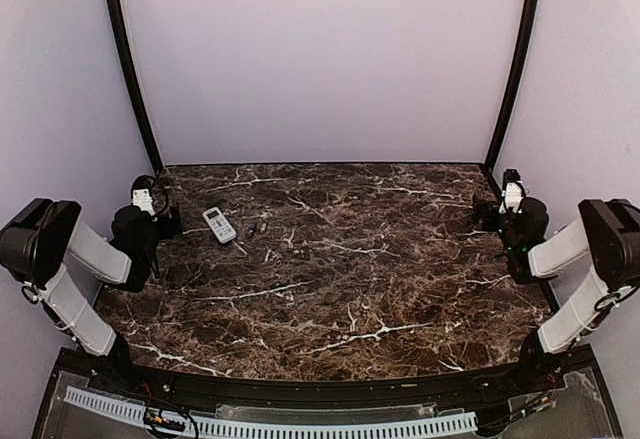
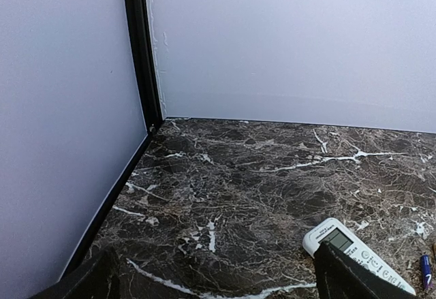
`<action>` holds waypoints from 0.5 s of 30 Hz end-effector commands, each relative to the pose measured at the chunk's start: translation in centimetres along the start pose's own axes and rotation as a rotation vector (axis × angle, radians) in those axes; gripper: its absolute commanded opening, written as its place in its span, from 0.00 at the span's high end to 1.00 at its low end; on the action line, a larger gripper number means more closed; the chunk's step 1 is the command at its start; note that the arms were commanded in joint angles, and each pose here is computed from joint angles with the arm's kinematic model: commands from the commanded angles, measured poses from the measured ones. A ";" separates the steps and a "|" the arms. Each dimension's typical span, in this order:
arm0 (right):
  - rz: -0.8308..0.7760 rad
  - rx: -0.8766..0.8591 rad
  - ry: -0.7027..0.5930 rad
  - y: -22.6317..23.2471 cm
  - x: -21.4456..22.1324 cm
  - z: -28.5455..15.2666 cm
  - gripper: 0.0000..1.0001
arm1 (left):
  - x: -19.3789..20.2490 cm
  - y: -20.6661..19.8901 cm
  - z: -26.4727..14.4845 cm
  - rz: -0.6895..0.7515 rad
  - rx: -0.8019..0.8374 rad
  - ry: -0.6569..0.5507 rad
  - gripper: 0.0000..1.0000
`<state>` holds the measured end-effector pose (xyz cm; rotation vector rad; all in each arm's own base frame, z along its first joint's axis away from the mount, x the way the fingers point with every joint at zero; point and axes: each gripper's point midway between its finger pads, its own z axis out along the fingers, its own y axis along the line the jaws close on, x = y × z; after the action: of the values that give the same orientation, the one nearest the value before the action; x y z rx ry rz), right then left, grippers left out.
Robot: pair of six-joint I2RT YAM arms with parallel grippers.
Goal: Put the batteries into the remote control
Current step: Pick up the remote control without batteries from the center of the board.
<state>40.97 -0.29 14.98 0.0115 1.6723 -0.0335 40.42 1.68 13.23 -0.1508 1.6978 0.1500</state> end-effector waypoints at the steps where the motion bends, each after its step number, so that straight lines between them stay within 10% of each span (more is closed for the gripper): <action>1: 0.016 0.045 -0.056 -0.7 -2.4 -0.2 0.01 | -1.1 0.2 0.2 -0.013 -0.005 -0.025 0.01; 15: 0.156 -0.334 0.223 7.3 -8.5 0.6 0.01 | -2.6 -0.4 -1.7 0.043 -0.047 -0.109 0.08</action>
<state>43.26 1.72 27.25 0.0187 1.6570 0.1373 40.28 1.28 14.28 -0.1488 1.6747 0.1761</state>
